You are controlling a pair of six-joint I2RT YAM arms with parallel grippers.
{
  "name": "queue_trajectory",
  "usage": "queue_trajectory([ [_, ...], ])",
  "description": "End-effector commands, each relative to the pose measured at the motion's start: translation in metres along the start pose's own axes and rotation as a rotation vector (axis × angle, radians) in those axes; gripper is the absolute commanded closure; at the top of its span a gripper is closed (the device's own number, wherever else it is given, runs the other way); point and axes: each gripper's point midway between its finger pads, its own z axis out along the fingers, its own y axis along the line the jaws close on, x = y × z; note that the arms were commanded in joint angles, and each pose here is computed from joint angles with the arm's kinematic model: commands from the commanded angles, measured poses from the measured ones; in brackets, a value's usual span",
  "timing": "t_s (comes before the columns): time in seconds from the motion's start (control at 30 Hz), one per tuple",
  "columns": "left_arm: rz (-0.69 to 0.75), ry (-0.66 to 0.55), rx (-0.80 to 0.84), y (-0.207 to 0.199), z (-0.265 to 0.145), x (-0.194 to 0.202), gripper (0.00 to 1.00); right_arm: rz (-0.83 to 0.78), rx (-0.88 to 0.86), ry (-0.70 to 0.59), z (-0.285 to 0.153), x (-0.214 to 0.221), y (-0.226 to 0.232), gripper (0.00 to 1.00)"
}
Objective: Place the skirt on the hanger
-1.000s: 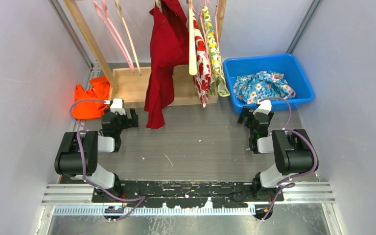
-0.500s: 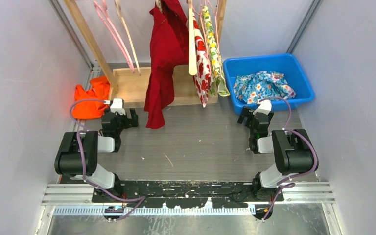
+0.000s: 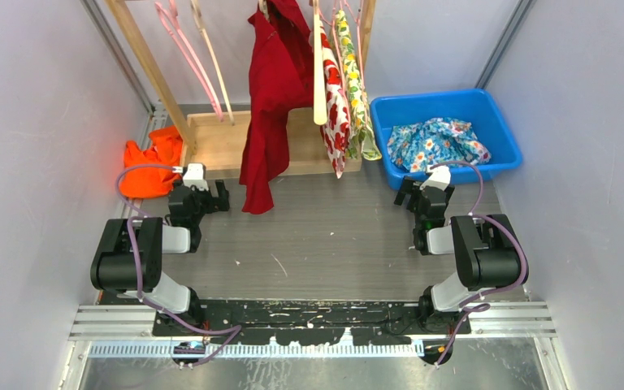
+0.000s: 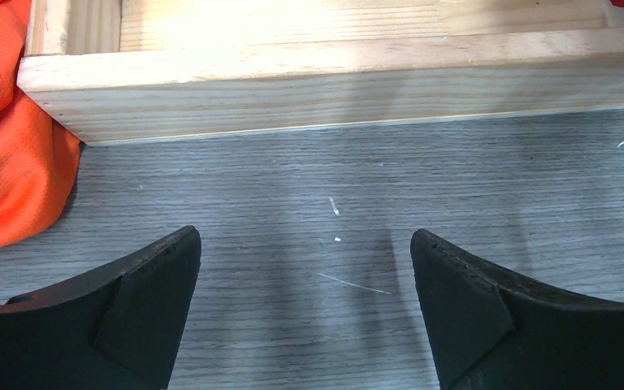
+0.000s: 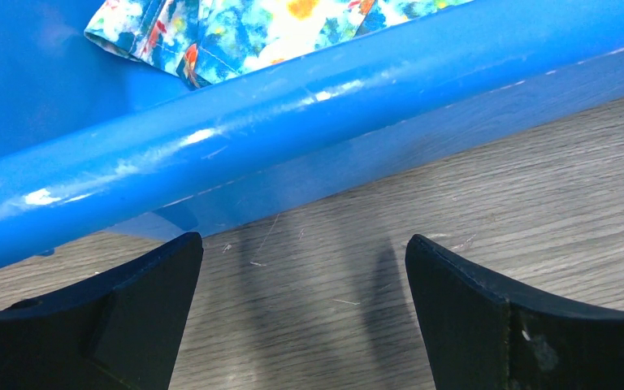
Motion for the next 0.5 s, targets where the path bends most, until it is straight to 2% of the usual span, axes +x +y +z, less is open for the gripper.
queue_trajectory([
  [0.0, 0.033, -0.069, 0.01, -0.0015, 0.0066, -0.0221, 0.0, 0.016, -0.008, -0.07, 0.0066, -0.0243, 0.0039, 0.0],
  [0.47, 0.033, -0.07, 0.01, -0.0015, 0.0066, -0.0225, 0.0, 0.016, -0.006, -0.07, 0.0067, -0.0244, 0.0035, 0.0],
])
